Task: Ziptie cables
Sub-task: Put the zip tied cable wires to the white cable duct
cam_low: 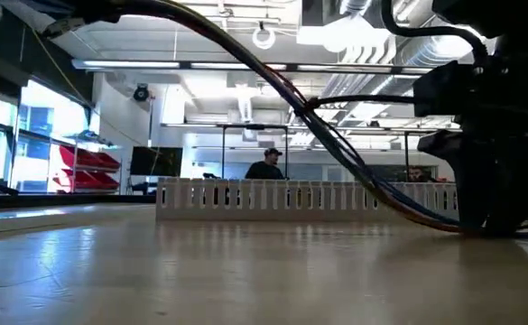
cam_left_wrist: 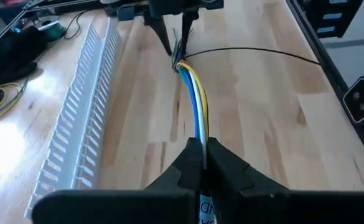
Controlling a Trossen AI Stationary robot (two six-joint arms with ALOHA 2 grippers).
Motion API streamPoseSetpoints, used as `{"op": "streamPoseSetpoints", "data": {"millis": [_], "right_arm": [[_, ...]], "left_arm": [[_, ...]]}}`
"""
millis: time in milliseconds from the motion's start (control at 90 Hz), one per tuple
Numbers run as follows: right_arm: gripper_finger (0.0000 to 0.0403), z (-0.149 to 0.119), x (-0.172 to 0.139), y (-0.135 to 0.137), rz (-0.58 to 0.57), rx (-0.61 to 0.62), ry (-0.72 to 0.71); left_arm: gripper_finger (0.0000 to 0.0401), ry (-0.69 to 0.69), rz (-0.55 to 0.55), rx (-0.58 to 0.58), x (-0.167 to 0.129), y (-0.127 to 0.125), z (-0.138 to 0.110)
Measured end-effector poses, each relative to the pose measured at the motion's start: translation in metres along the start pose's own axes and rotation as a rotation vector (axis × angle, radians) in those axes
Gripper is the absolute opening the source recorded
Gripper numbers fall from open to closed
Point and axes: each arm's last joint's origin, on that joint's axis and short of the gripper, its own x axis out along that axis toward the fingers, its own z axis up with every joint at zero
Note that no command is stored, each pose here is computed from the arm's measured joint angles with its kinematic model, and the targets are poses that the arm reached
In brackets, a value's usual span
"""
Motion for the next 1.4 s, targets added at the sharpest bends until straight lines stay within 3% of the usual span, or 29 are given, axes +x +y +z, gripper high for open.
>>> {"op": "streamPoseSetpoints", "data": {"millis": [189, 489, 656, 844, 1089, 1256, 1400], "right_arm": [[0.0010, 0.001, 0.000, 0.001, 0.014, -0.006, -0.009], [0.0000, -0.004, -0.037, -0.003, -0.173, 0.042, -0.165], [0.0000, -0.016, -0.066, -0.015, -0.275, 0.099, -0.174], [0.0000, -0.025, -0.096, -0.029, -0.354, 0.146, -0.245], [0.0000, -0.027, -0.105, -0.057, -0.444, 0.133, -0.195], [0.0000, -0.022, -0.101, -0.076, -0.439, 0.109, -0.138], [0.0000, -0.018, -0.100, -0.088, -0.428, 0.101, -0.126]], "left_arm": [[0.0000, -0.017, 0.030, -0.007, 0.000, 0.001, 0.001], [0.0000, -0.098, 0.139, -0.029, 0.000, 0.003, 0.006], [0.0000, -0.190, 0.186, -0.001, 0.002, 0.004, 0.019], [0.0000, -0.194, 0.227, 0.035, 0.013, 0.021, 0.030], [0.0000, 0.019, 0.210, 0.028, 0.040, 0.060, 0.022], [0.0000, 0.227, 0.261, 0.032, 0.050, 0.090, 0.007], [0.0000, 0.339, 0.239, 0.017, 0.058, 0.108, -0.003]]}}
